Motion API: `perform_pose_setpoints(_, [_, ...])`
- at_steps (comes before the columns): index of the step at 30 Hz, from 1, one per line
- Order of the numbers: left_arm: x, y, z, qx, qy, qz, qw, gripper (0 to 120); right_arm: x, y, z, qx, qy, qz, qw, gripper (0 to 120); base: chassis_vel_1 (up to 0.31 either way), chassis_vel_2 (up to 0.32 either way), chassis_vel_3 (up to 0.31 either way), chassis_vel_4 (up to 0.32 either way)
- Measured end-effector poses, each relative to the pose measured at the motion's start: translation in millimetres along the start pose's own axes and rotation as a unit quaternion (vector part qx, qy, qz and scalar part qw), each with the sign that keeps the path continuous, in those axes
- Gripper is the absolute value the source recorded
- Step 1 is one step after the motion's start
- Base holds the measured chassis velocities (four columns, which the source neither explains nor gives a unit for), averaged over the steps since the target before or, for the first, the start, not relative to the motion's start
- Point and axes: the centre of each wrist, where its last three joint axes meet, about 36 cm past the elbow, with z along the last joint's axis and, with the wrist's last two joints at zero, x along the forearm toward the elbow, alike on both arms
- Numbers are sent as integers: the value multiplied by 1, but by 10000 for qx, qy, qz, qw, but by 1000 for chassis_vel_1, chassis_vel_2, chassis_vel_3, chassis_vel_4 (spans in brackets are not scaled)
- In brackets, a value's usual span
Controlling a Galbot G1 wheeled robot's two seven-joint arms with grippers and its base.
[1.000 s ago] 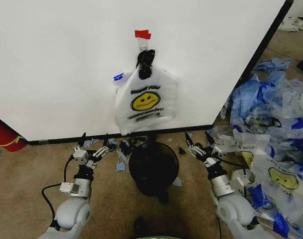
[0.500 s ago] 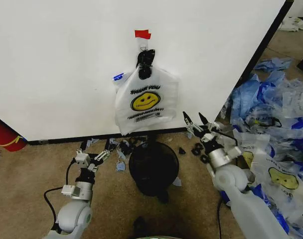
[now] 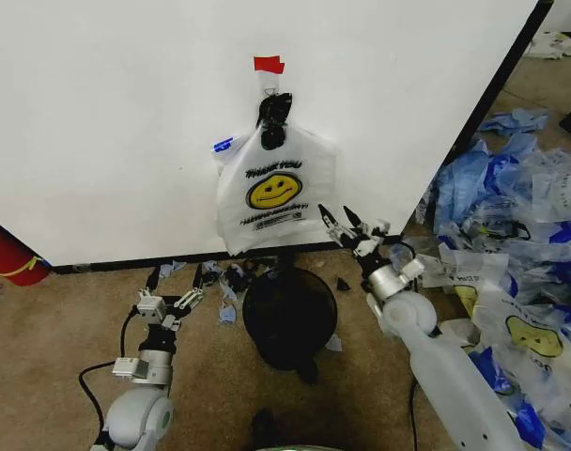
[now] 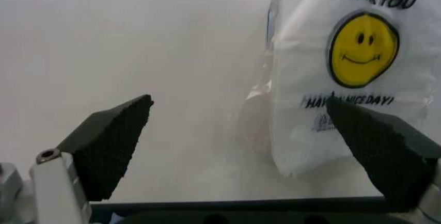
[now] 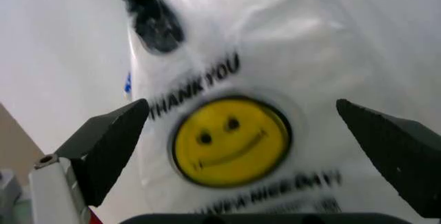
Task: Pick up the garbage bag from the wall and place it over the trash bin.
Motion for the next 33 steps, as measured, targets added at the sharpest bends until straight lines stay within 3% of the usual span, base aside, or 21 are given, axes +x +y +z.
perform_pose_setpoints(7, [0,-3,6,17,36,-28,10000,100,-51,-3,-8,79,22,-340,9994,100,0,0,0,0])
perform_pose_setpoints(33, [9,-8,14,-19,112,-81,9999,100,-142,25,-13,115,55,-1165,9931,100,0,0,0,0])
